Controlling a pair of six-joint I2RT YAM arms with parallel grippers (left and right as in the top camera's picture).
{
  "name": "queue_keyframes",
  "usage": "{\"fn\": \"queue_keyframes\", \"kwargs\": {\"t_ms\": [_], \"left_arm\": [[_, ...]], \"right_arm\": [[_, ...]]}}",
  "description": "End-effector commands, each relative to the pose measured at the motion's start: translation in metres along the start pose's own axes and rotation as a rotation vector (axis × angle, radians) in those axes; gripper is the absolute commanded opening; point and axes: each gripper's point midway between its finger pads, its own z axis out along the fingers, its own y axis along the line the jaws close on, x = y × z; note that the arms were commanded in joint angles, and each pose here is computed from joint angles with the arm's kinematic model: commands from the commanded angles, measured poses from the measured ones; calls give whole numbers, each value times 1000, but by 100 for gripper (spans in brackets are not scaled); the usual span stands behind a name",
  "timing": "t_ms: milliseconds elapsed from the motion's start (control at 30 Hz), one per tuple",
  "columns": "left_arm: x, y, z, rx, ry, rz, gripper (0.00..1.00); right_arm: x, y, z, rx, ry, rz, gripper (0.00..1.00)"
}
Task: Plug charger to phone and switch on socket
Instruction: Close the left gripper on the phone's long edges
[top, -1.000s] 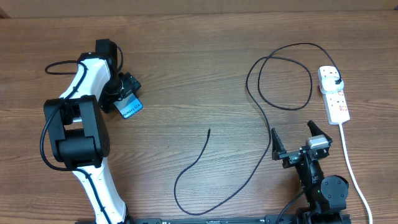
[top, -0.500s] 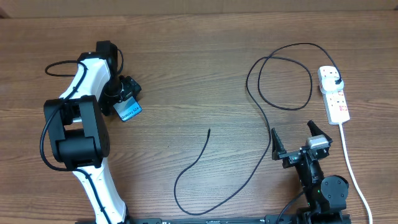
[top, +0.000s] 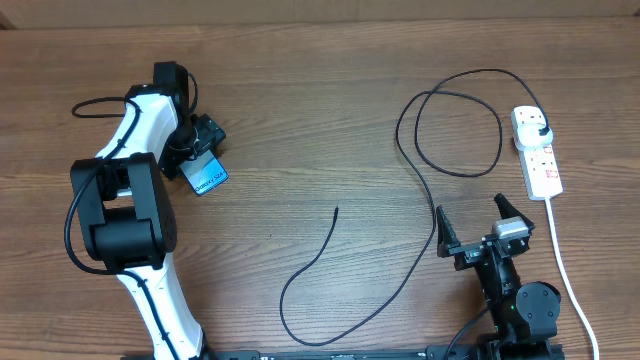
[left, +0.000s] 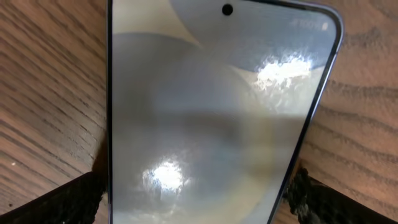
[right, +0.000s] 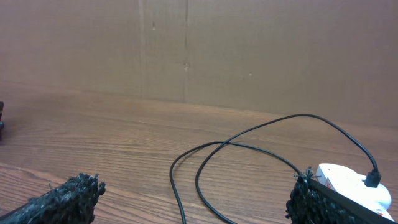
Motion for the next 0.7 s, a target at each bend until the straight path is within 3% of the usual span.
{"fn": "queue_keyframes", "kwargs": {"t_ms": [0, 667], "left_arm": [[4, 9, 13, -44, 10, -20, 100], [7, 17, 13, -58, 39, -32, 100]], "right_arm": [[2, 2, 0, -10, -5, -5, 100], [2, 2, 0, -10, -5, -5, 100]]}}
